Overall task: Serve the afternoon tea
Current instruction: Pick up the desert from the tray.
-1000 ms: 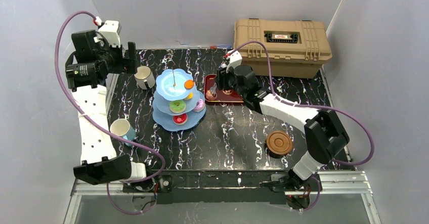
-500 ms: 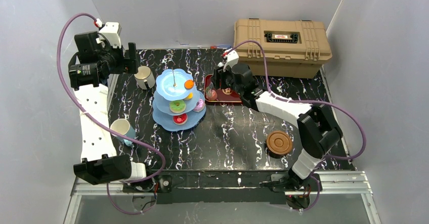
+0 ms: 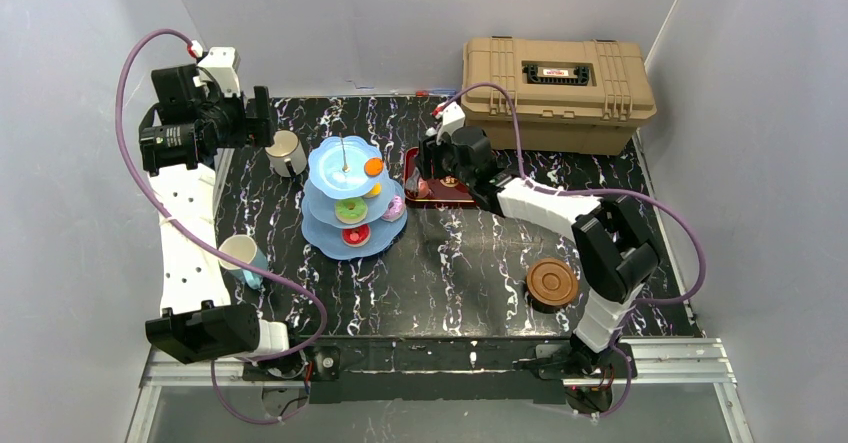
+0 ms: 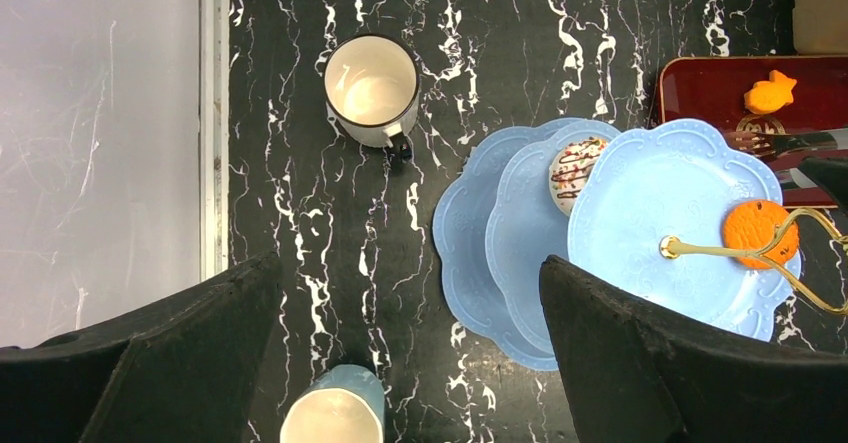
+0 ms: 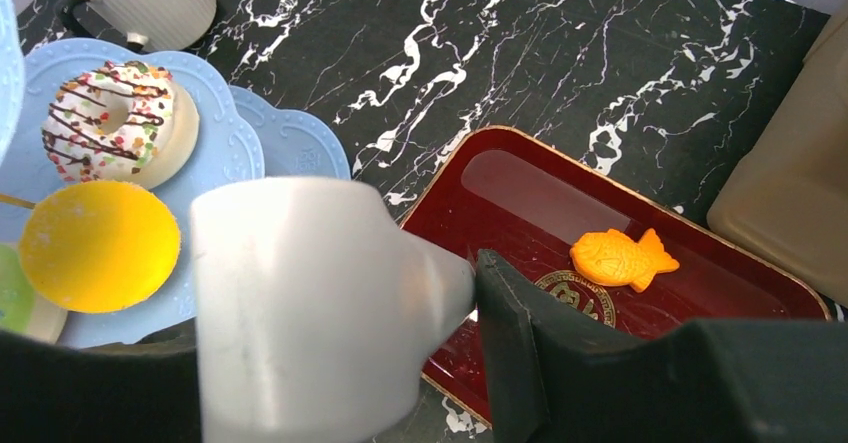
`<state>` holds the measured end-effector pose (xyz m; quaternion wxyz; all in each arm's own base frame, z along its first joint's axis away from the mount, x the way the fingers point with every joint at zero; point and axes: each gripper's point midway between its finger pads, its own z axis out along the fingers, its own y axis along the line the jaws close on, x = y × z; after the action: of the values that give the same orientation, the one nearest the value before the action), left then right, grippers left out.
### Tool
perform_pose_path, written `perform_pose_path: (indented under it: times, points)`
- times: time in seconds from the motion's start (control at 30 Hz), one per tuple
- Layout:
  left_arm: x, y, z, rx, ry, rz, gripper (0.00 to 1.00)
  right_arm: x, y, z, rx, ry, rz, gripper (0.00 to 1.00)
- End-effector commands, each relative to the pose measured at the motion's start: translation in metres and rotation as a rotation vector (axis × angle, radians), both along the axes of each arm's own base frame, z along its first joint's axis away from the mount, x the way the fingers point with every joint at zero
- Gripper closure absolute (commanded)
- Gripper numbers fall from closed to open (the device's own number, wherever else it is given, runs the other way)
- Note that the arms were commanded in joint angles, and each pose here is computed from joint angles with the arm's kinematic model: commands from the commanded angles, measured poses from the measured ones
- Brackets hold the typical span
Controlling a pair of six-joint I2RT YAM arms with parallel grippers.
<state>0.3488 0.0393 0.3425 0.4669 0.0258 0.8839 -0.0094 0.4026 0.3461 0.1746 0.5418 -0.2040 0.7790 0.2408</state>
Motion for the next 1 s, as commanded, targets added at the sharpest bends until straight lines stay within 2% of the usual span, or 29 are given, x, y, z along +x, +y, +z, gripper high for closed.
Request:
perform_pose_path:
  times: [0.0, 0.17, 0.43, 0.53, 0.63, 0.8, 0.97]
  points:
    - [-0.006, 0.006, 0.009, 0.023, -0.033, 0.021, 0.02, 0.013, 0.013, 0.030, 0.046, -0.080, 0.025, 0.40]
    - [-0.005, 0.006, 0.017, 0.024, -0.054, 0.018, 0.02, 0.014, 0.014, 0.017, 0.020, -0.059, 0.034, 0.43]
    - [-0.005, 0.003, 0.012, 0.004, -0.038, 0.009, 0.02, 0.014, 0.010, 0.029, -0.009, -0.121, 0.048, 0.73]
    - [-0.005, 0.002, 0.011, -0.001, -0.037, 0.009, 0.02, 0.014, 0.006, 0.039, -0.015, -0.155, 0.043, 0.89]
    - [-0.005, 0.001, 0.012, -0.005, -0.039, 0.007, 0.02, 0.013, 0.003, 0.053, -0.010, -0.187, 0.039, 0.99]
    - [-0.003, 0.001, 0.013, -0.004, -0.041, 0.003, 0.02, 0.007, -0.003, 0.095, 0.016, -0.217, 0.033, 0.99]
    - [-0.001, -0.001, 0.010, -0.014, -0.035, -0.009, 0.02, -0.009, -0.008, 0.162, 0.100, -0.255, 0.047, 0.99]
